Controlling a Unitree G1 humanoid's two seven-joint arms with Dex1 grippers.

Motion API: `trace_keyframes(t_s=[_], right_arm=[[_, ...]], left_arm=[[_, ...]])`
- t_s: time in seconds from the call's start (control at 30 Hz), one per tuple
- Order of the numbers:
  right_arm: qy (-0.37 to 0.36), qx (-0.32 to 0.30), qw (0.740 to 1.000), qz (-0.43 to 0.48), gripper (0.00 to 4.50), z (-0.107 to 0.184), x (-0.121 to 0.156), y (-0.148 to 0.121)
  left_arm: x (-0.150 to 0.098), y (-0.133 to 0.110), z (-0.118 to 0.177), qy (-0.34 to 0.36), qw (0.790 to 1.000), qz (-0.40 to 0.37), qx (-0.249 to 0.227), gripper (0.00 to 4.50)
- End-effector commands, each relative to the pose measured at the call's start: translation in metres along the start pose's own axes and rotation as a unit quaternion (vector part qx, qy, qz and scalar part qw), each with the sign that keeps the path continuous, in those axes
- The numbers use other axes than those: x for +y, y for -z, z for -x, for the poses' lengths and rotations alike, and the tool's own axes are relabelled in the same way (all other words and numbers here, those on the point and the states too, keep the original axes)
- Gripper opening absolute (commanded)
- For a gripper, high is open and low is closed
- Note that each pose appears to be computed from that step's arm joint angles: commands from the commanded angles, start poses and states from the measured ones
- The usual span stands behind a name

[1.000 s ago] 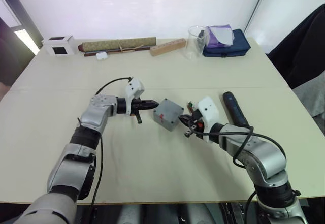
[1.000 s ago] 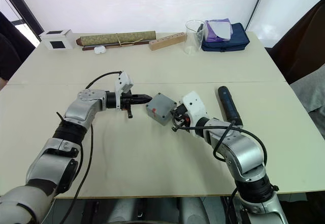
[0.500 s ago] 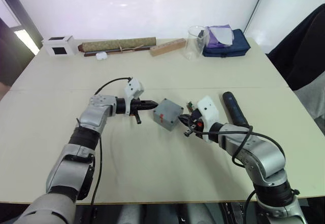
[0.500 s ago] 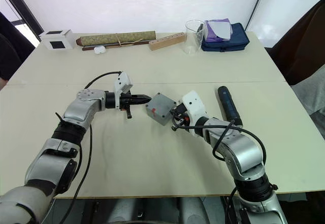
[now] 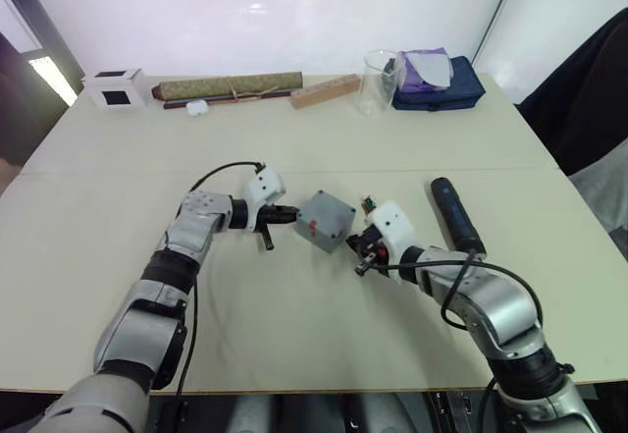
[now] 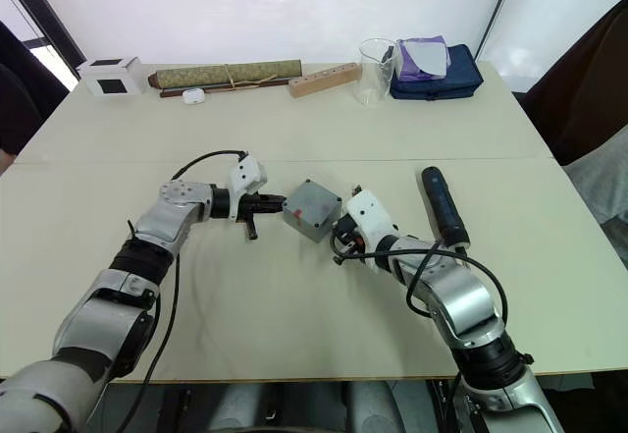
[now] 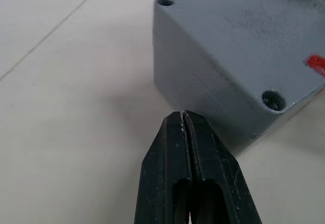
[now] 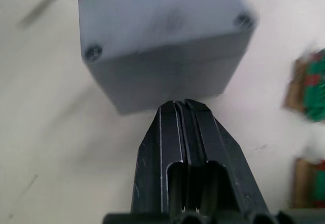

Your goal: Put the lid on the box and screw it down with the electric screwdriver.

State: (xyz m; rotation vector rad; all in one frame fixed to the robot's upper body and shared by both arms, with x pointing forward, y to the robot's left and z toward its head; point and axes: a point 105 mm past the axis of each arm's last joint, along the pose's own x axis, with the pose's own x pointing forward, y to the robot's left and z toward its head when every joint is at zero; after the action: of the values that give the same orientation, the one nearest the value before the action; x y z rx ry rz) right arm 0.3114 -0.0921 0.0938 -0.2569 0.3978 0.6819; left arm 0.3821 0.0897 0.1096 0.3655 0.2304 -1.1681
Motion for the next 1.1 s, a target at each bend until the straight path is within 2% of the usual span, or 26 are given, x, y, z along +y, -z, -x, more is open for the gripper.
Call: trace_keyframes(t_s=[0.03, 0.27, 0.53, 1.1], right_arm=[[-0.004, -0.032, 0.999, 0.020, 0.06, -0.001, 0.000, -0.017], [-0.060, -0.030, 0.997, 0.027, 0.06, -0.008, 0.017, -0.018], [-0.109, -0.029, 0.993, 0.028, 0.06, -0.011, 0.030, -0.024], [-0.149, -0.021, 0.988, 0.042, 0.06, -0.008, 0.037, -0.028]], left_arm=[[-0.006, -0.007, -0.001, 0.021, 1.000, -0.020, -0.004, 0.00], [-0.022, 0.001, 0.009, 0.071, 0.997, -0.007, 0.014, 0.00], [-0.032, 0.002, 0.019, 0.090, 0.996, -0.004, 0.020, 0.00], [-0.054, 0.010, 0.030, 0.115, 0.993, 0.005, 0.035, 0.00]])
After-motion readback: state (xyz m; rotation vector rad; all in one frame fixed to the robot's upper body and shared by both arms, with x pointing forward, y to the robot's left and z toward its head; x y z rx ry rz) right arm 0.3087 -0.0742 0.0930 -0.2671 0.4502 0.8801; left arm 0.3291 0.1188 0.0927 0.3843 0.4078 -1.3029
